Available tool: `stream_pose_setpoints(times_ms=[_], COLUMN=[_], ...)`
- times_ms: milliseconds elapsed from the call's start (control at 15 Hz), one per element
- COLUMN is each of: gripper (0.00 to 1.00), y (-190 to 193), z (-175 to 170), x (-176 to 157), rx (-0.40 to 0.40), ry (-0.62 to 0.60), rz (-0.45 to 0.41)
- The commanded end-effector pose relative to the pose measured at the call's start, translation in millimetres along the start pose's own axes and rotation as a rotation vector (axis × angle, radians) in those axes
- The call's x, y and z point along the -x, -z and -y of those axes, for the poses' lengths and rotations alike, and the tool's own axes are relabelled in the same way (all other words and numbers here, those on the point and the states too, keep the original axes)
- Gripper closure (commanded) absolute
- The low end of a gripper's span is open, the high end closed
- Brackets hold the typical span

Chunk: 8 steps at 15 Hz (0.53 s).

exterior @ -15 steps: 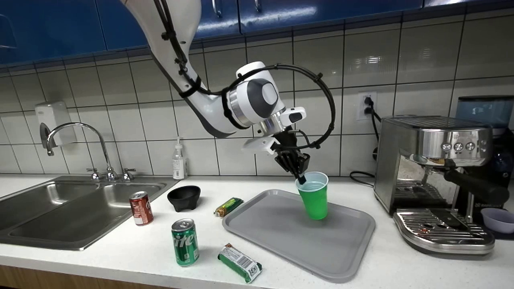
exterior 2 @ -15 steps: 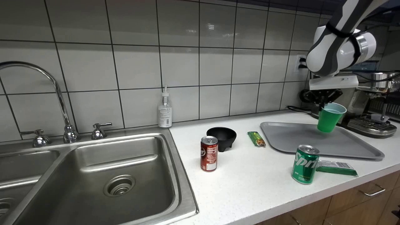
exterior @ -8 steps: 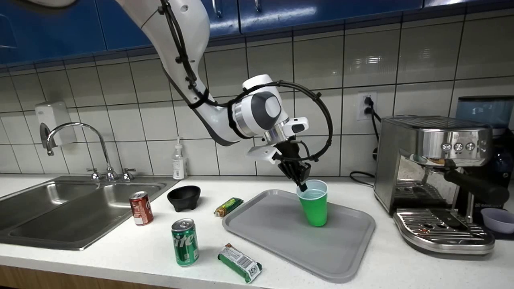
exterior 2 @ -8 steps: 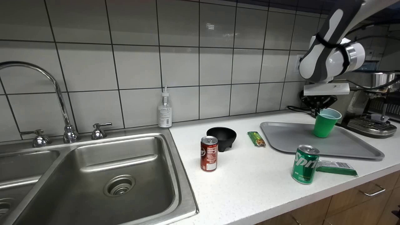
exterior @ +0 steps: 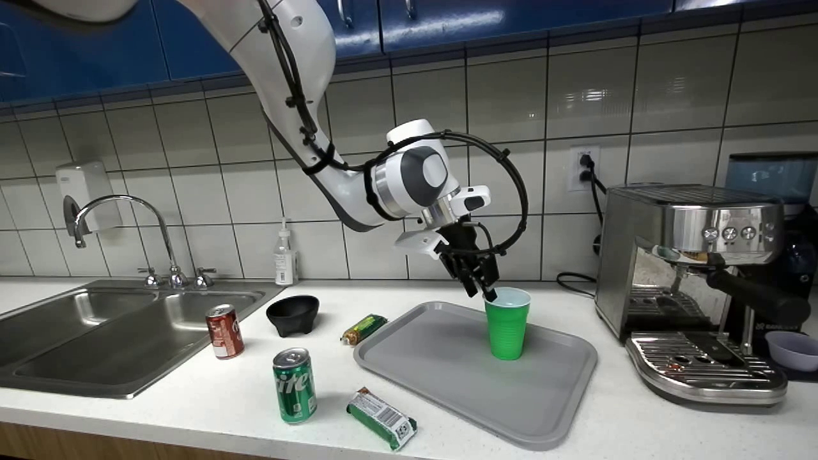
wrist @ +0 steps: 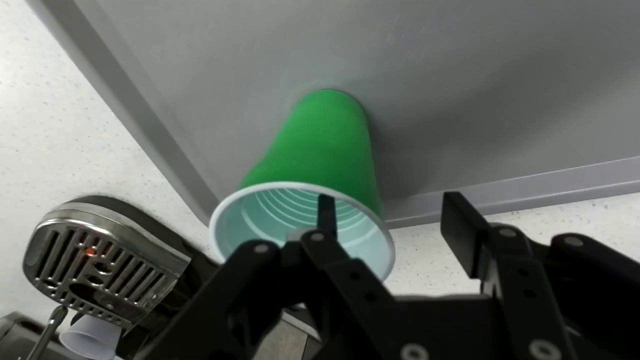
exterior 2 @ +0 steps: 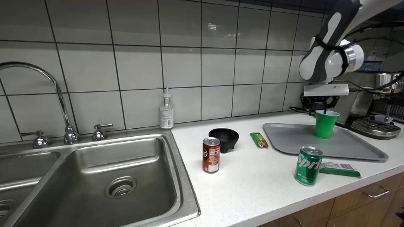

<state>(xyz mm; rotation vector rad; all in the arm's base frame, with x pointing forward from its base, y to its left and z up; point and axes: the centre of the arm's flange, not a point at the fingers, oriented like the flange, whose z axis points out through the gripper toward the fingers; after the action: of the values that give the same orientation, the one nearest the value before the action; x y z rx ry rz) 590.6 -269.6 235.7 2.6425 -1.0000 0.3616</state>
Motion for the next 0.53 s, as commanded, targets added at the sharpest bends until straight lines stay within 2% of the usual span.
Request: stream_pose_setpoints(times_ms=[0,133,467], gripper=[0.11,0.0,0.0], y=[24,37,65], z=[7,12,46], x=[-2,1,18], rx=[-0.011,-0.019,-0.044], ry=[0.0,0.011,0.066], rz=[-0.03,-0.048,-0.077])
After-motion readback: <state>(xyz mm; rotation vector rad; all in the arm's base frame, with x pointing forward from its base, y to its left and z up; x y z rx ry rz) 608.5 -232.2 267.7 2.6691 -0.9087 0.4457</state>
